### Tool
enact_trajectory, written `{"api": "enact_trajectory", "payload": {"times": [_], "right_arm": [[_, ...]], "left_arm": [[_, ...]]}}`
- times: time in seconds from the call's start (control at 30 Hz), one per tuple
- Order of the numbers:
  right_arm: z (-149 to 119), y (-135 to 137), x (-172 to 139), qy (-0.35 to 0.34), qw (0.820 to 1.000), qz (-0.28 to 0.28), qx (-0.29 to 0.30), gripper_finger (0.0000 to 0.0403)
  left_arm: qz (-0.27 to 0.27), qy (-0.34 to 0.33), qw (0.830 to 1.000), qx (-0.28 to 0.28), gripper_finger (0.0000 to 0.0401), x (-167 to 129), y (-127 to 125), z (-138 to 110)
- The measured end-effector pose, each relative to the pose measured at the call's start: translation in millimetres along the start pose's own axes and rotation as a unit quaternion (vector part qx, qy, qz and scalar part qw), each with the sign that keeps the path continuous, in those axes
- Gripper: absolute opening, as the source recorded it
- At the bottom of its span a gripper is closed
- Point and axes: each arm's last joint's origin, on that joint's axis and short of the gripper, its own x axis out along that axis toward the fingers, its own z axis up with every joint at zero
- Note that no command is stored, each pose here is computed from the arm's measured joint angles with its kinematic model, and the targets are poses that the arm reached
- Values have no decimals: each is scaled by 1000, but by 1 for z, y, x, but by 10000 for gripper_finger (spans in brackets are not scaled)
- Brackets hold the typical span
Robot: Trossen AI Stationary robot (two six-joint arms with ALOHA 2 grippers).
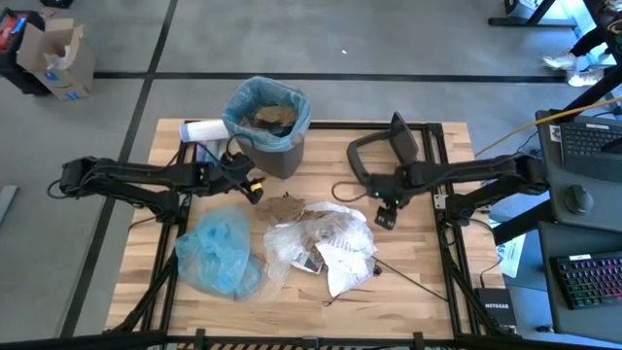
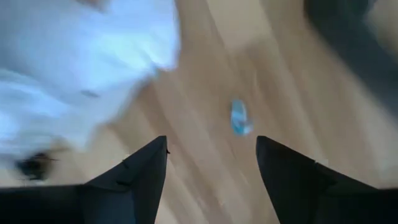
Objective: Pick and place trash into bin
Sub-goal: Put the blue paper into the trash bin
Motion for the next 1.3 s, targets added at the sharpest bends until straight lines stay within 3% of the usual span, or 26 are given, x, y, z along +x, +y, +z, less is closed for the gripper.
{"api": "enact_trajectory", "payload": {"times": [0.23, 0.53, 0.63, 0.77, 1.0, 1.1, 1.17, 1.3], "right_arm": [[-19, -11, 49, -20, 998, -36, 55, 196], [-24, -16, 75, -78, 994, -28, 75, 137], [-24, -15, 77, -73, 994, -23, 74, 96], [-22, -13, 66, -63, 996, -20, 55, 16], [4, 1, -1, -98, 995, -11, -10, 5], [26, 12, -41, -181, 982, 11, -52, 4], [41, 18, -68, -260, 962, 12, -77, 4], [72, 30, -114, -449, 887, -16, -108, 2]], "left_arm": [[-5, 0, 1000, 9, 253, -1, -2, -1], [-5, 0, 1000, 9, 253, -1, -2, -1], [-14, 3, 1000, 8, 253, -1, -3, -1], [-16, 5, 1000, 4, 253, -2, -3, -1], [-25, 7, 1000, 9, 253, -13, -9, 15], [-34, 2, 999, 16, 253, -23, -12, 26], [-44, -12, 999, 16, 253, -31, -14, 36], [-63, -38, 997, 19, 253, -51, -14, 54]]}}
